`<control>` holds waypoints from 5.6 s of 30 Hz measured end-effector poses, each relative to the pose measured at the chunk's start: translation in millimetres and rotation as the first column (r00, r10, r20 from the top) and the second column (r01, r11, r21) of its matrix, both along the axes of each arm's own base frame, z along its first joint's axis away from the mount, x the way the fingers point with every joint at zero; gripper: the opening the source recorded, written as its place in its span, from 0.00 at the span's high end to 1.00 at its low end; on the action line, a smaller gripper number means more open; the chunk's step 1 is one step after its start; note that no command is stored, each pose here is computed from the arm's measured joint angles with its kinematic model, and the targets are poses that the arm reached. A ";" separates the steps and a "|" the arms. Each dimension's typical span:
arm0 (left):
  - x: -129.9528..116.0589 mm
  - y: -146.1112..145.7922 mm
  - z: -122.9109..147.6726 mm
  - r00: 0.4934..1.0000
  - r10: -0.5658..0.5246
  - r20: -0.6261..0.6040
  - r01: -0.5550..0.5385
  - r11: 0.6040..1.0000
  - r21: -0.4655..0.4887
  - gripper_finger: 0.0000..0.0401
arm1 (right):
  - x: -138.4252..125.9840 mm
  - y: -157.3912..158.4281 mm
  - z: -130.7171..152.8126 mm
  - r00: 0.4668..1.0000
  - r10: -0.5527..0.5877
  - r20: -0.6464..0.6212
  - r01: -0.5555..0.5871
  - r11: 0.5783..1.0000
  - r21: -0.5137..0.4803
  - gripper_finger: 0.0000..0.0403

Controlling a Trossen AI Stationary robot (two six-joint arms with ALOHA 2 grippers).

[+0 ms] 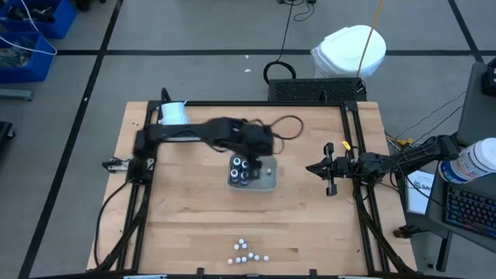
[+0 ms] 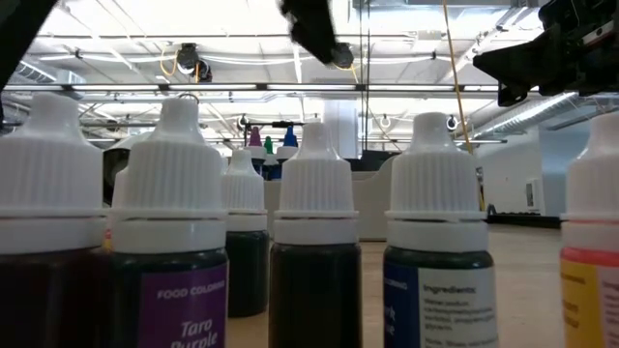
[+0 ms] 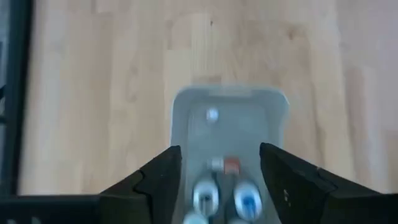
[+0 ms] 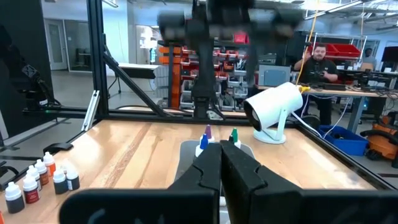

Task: Pick & Place food coloring
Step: Put the small orange food coloring bottle into the gray bin

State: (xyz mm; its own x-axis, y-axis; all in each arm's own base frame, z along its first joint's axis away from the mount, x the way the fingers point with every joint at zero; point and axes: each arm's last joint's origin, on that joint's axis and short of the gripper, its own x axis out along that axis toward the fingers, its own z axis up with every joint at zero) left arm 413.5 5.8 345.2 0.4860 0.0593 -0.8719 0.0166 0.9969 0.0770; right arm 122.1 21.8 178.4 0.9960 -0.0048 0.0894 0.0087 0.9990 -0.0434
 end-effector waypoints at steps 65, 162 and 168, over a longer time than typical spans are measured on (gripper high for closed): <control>-259.6 -56.0 -208.3 0.764 0.092 0.638 -0.088 0.995 -0.037 0.94 | 77.2 82.8 53.4 0.925 0.179 -0.336 -0.224 0.969 -0.102 1.00; -257.7 -56.5 -203.6 0.752 -0.113 0.649 -0.005 0.984 0.178 0.95 | 187.2 265.1 -51.2 0.662 0.104 -0.742 -0.168 0.986 -0.013 0.87; -257.7 -56.5 -203.7 0.752 -0.111 0.649 -0.006 0.985 0.175 0.95 | 182.6 260.8 -36.1 0.652 0.093 -0.752 -0.176 0.984 -0.031 0.83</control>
